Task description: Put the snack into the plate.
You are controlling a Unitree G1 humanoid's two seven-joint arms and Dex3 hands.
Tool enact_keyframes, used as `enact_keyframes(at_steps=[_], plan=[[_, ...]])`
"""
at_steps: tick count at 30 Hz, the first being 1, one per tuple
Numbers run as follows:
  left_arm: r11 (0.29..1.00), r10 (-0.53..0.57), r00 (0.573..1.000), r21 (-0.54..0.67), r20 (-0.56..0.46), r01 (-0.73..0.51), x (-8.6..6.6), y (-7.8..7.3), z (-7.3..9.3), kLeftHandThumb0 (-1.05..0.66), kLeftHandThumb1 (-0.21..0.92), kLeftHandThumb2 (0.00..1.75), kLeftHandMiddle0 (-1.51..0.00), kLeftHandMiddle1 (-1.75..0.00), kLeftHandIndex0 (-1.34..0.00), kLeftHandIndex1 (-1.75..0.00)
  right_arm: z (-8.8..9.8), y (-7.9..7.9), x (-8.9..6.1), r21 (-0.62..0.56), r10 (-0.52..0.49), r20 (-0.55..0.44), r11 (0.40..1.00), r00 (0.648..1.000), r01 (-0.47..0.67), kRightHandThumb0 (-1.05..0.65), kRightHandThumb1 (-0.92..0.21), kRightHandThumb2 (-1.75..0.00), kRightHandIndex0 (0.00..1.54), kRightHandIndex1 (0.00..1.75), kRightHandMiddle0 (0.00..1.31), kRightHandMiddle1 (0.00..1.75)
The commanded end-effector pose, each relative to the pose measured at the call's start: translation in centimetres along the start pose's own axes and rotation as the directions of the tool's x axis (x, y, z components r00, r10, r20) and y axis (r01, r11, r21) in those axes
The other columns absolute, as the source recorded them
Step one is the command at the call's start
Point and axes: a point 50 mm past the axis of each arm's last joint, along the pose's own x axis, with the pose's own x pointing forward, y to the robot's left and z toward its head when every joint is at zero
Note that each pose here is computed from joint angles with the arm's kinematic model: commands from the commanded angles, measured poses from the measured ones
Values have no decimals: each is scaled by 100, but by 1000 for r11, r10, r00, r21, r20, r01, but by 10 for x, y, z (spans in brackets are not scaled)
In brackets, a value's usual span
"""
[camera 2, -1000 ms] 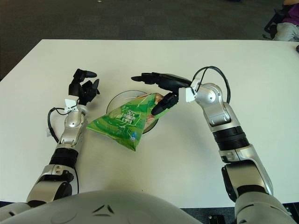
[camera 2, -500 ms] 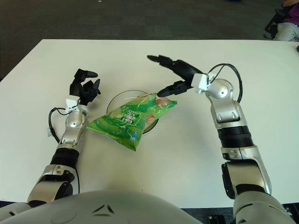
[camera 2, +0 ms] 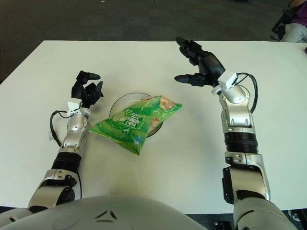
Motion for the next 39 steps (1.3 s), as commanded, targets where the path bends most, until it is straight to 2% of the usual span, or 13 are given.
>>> enact_keyframes(at_steps=[1,8,11,12,14,15,16,17,18,21,26,33,39], plan=[[1000,-3,1000,5,22,3,4,2,4,-36,90,27,-97,-175,-51,-143,-2,-8,-5,153,-92,-13,984,996,93,-44,-80,-1,44,2,42,8],[1000,-3,1000,5,23,3,4,3,3,-36,90,27,-97,-175,-52,-143,-14,-11,-10,292,-197,-59,934,979,205,-34,-86,-2,59,3,60,10],[1000,-4,1000,5,23,4,4,3,3,-36,90,27,-97,-175,-52,-143,-23,-7,-13,309,-274,-75,908,959,284,-33,-90,-2,74,6,70,15],[1000,-4,1000,6,23,4,4,3,3,-36,90,27,-97,-175,-52,-143,-25,-5,-13,312,-288,-75,902,955,297,-34,-91,-8,82,8,65,58],[1000,-5,1000,6,24,5,4,4,3,-36,90,27,-97,-175,-51,-143,-29,0,-14,336,-327,-71,881,942,331,-35,-91,-14,91,10,59,97],[1000,-5,1000,6,24,5,4,4,3,-36,90,26,-97,-175,-51,-143,-30,1,-14,342,-337,-70,876,939,340,-36,-92,-16,95,12,57,111],[1000,-5,1000,6,24,5,4,4,3,-36,90,26,-97,-175,-51,-143,-33,5,-15,373,-371,-68,852,926,368,-36,-92,-17,96,12,57,117],[1000,-6,1000,6,24,5,4,4,3,-36,90,26,-97,-175,-51,-143,-37,11,-16,410,-412,-68,819,908,403,-23,-92,-15,87,45,54,126],[1000,-6,1000,6,24,6,4,4,3,-36,90,26,-97,-175,-51,-143,-40,15,-18,435,-442,-70,793,894,427,-15,-92,-16,79,67,51,133],[1000,-6,1000,6,25,6,4,4,3,-36,90,26,-97,-175,-51,-143,-47,26,-22,463,-500,-77,749,863,475,-5,-92,-17,70,95,45,143],[1000,-7,1000,6,25,7,5,4,3,-36,90,26,-97,-175,-51,-143,-58,38,-29,416,-573,-103,718,813,558,-1,-92,-28,58,123,28,155],[1000,-9,1000,5,26,9,5,5,3,-36,91,26,-96,-175,-51,-143,-74,59,-35,384,-582,-161,707,797,594,0,-92,-33,53,135,21,158],[1000,-11,1000,1,29,11,5,6,3,-36,91,26,-96,-175,-51,-144,-83,65,-41,383,-578,-199,698,792,605,0,-92,-34,52,138,21,157]])
